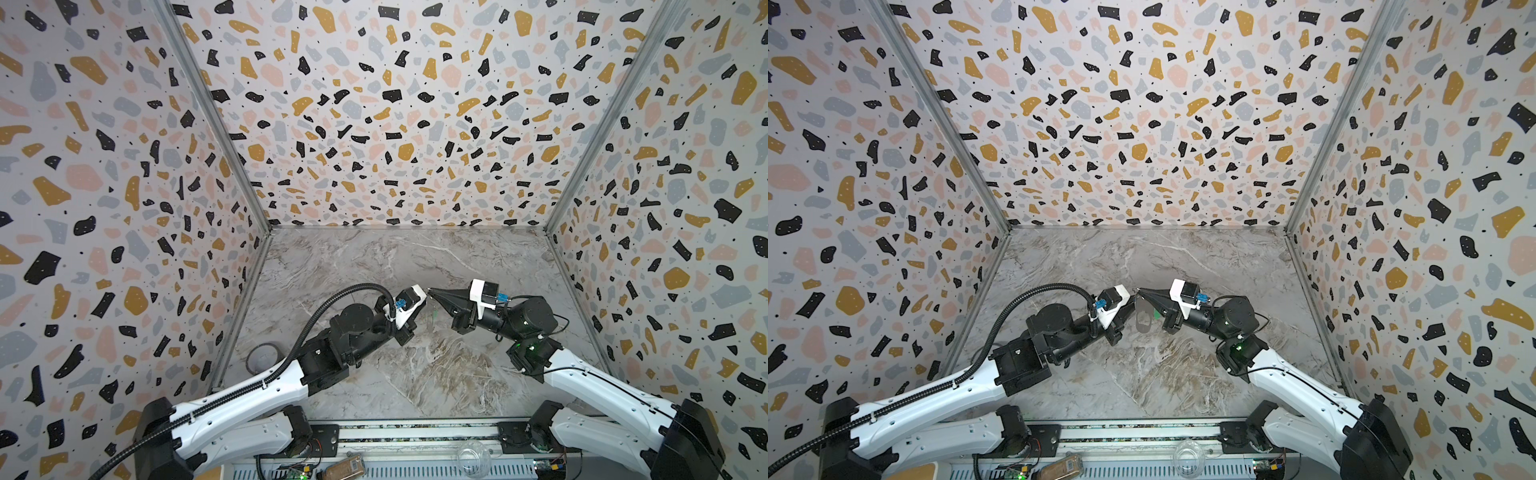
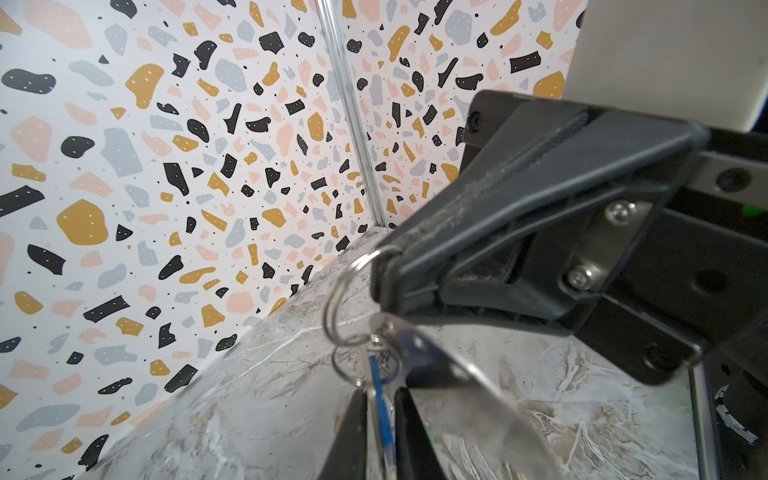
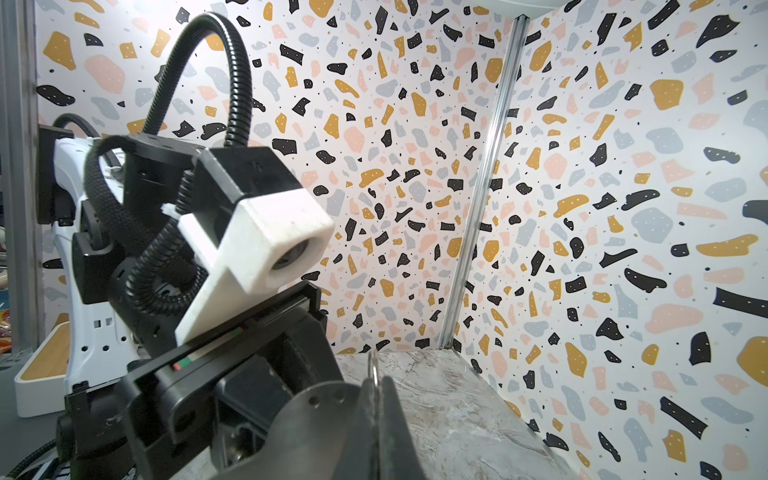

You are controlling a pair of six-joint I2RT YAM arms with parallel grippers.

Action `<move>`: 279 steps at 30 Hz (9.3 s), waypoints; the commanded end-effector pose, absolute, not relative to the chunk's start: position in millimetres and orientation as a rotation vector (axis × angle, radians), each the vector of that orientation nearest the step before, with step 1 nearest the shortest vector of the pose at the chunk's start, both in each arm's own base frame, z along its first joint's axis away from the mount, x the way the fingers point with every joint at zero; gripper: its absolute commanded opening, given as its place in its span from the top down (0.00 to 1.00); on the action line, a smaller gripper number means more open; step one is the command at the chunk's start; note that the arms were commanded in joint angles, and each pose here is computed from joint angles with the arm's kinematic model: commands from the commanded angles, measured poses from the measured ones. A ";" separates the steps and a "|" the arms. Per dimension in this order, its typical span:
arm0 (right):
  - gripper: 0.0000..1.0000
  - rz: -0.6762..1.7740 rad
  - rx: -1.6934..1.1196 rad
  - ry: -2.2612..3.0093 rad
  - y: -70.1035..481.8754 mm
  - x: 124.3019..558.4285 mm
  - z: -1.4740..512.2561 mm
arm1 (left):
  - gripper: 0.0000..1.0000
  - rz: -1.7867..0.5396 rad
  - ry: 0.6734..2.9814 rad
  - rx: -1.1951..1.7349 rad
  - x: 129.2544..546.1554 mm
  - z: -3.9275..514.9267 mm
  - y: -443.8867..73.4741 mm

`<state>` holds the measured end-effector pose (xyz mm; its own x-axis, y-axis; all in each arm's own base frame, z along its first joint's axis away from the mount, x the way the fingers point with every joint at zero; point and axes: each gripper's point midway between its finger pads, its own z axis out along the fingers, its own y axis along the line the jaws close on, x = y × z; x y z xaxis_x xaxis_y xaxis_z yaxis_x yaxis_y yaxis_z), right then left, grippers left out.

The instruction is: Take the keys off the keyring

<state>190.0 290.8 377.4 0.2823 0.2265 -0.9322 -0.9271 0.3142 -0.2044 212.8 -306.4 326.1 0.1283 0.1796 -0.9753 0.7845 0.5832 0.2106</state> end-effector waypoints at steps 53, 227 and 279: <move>1.00 0.836 -0.842 0.876 264.6 192.6 380.3 | 1.00 -0.438 1.344 0.813 217.5 372.0 -284.6; 1.00 1.357 -0.949 0.766 250.0 172.6 399.5 | 1.00 -0.285 1.316 0.981 226.4 374.8 -297.6; 1.00 1.124 -1.146 1.023 275.7 201.5 358.1 | 1.00 -0.277 1.251 1.173 238.9 404.5 -313.6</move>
<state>205.9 272.3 361.5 0.1325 0.1799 -0.9747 -0.9896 0.0788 -0.1200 235.2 -315.5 366.0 0.2946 0.4577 -0.8389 0.7754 0.3987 0.4897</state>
